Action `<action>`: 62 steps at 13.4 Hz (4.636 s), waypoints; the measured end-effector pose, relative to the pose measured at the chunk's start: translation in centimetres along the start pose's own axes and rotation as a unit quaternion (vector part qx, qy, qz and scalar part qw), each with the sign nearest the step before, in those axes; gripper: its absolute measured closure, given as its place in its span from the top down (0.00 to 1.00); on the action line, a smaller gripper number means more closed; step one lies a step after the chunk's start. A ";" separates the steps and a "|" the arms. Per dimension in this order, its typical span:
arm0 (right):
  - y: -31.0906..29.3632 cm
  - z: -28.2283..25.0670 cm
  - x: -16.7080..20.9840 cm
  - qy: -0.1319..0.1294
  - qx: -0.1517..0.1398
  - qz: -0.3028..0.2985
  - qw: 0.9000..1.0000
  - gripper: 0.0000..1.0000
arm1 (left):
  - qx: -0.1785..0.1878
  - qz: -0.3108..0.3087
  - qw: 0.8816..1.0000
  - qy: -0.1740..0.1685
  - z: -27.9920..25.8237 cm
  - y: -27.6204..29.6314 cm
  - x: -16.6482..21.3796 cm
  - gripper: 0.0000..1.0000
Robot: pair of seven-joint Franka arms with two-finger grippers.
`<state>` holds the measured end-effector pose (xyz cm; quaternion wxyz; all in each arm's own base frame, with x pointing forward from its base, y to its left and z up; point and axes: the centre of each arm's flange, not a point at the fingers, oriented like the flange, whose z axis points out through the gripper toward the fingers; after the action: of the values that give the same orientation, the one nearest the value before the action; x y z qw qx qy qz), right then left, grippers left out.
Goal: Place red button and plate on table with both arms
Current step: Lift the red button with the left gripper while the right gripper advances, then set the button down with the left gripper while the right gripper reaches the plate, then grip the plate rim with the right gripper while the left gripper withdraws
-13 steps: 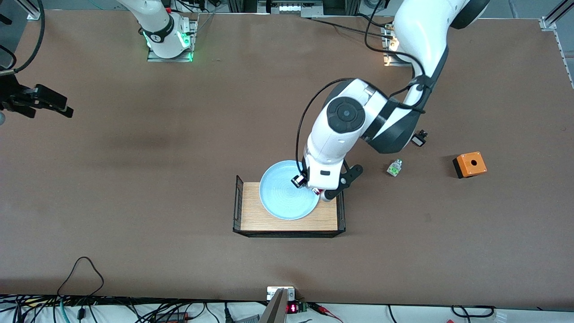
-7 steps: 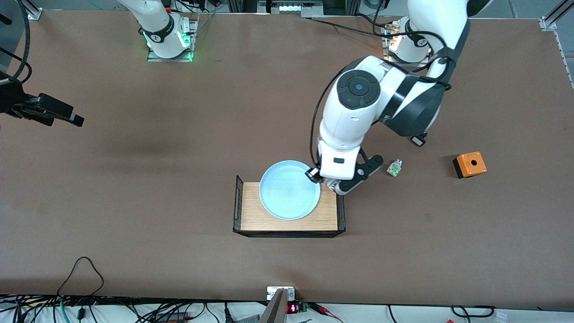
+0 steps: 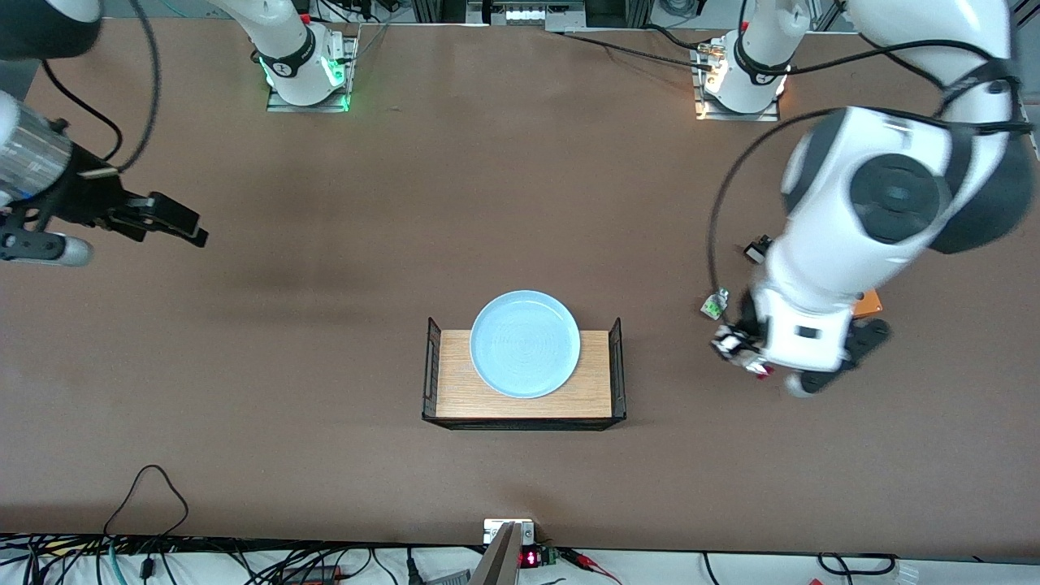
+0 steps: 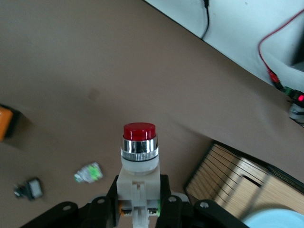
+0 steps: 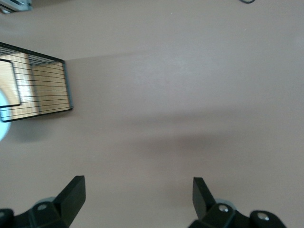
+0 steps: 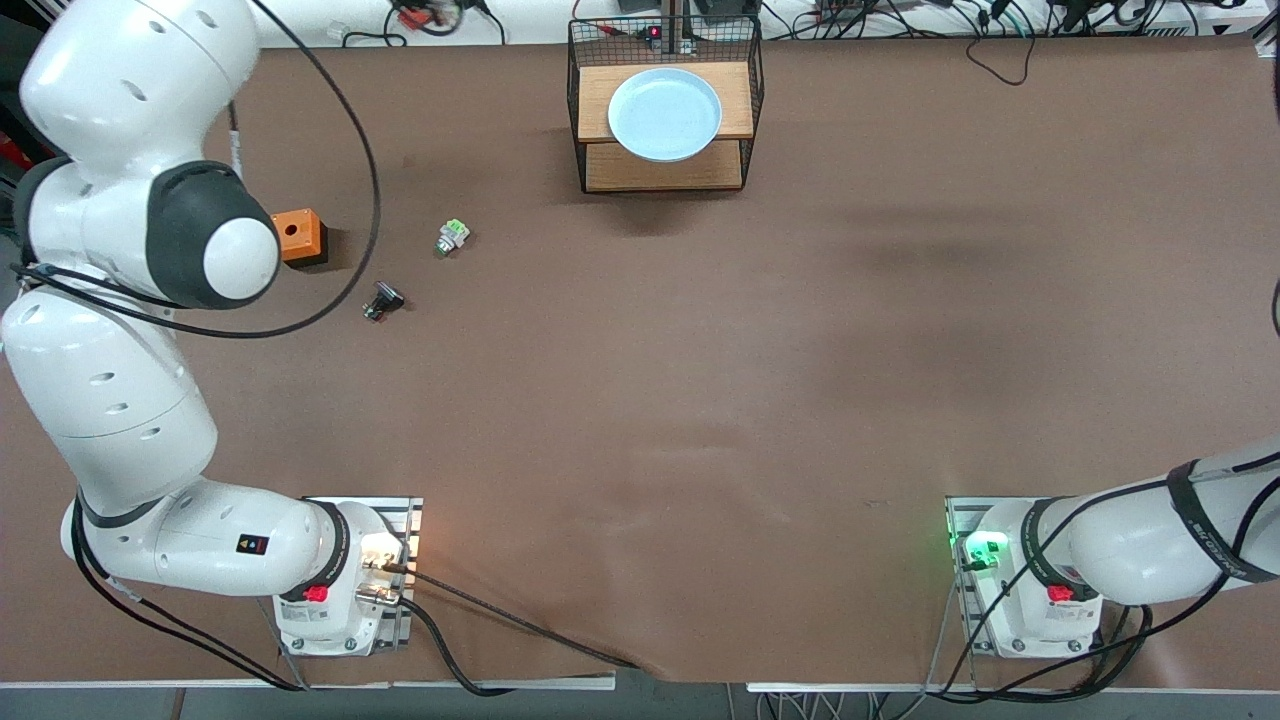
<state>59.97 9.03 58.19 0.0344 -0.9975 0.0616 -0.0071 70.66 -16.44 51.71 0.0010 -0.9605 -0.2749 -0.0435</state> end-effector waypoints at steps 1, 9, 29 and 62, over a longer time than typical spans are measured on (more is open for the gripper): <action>-1.5 0.8 -0.1 -0.001 -0.011 0.000 1.000 1.00 | 0.003 0.019 1.000 0.000 0.0 -2.6 2.3 0.33; -11.7 7.2 -0.7 0.026 -0.066 0.046 0.996 1.00 | 0.041 0.209 0.975 -0.066 6.6 -18.0 9.6 0.33; -27.8 6.7 -4.9 0.098 0.012 -0.052 0.994 1.00 | 0.002 0.263 0.963 -0.064 31.2 -27.8 -1.2 0.33; -34.5 26.4 -3.6 0.107 0.015 -0.095 0.990 0.72 | 0.017 0.356 0.934 -0.034 -5.0 -12.9 -2.6 1.00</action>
<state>61.10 45.40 34.25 0.0420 -0.9916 -0.0304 -0.1183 61.28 -7.00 56.23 0.0230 -0.9962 0.0842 -0.0026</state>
